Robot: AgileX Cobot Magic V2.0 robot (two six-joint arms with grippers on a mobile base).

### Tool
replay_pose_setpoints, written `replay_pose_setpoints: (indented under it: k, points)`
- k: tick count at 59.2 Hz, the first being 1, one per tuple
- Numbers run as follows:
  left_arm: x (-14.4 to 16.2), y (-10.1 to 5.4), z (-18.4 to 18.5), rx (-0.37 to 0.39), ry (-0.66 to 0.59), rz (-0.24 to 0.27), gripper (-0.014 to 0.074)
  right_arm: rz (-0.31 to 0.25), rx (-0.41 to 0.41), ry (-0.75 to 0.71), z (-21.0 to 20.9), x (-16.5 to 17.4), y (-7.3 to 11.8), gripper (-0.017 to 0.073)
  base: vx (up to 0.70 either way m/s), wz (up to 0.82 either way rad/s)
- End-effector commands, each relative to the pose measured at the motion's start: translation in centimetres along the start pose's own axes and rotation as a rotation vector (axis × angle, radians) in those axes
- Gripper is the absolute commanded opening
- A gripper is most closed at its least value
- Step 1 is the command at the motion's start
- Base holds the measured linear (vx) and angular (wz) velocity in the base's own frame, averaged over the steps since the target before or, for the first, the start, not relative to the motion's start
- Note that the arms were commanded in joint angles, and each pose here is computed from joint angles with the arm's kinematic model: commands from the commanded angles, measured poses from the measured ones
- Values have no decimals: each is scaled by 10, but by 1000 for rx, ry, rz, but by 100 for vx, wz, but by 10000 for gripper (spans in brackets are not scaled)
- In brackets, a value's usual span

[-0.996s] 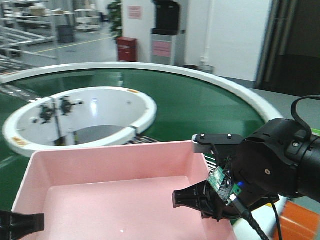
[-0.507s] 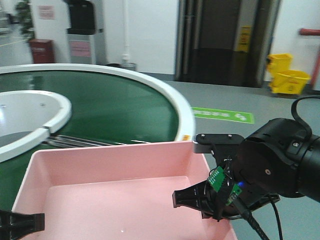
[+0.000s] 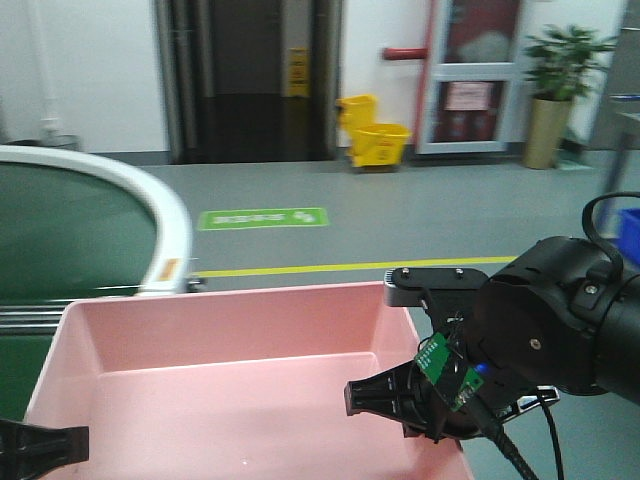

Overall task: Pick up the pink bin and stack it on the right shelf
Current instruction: 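Turn the base away from the conveyor holding the bin in both grippers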

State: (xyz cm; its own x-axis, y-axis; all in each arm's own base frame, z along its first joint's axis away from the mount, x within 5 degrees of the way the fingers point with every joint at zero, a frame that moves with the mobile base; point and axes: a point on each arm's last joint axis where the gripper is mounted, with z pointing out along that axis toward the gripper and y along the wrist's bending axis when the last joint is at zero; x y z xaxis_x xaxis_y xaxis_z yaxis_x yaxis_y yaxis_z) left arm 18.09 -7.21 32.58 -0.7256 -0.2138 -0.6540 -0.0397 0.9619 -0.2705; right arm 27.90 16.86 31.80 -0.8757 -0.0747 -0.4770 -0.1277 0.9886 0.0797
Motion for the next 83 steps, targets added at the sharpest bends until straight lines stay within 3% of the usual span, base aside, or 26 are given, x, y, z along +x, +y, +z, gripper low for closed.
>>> replay_pose_setpoints:
  k: [1,37,83]
  points:
    - [-14,-5,-15,62,-118,7,146,-38,50,-111,-21,-11,-12,-9,-12,-79]
    - [-14,-5,-16,61,-118,7,146,-37,50,-110,-21,-11,-12,-9,-9,-76]
    - [-14,-5,-16,62,-118,7,146,-36,49,-108,-21,-11,-12,-9,12,-12]
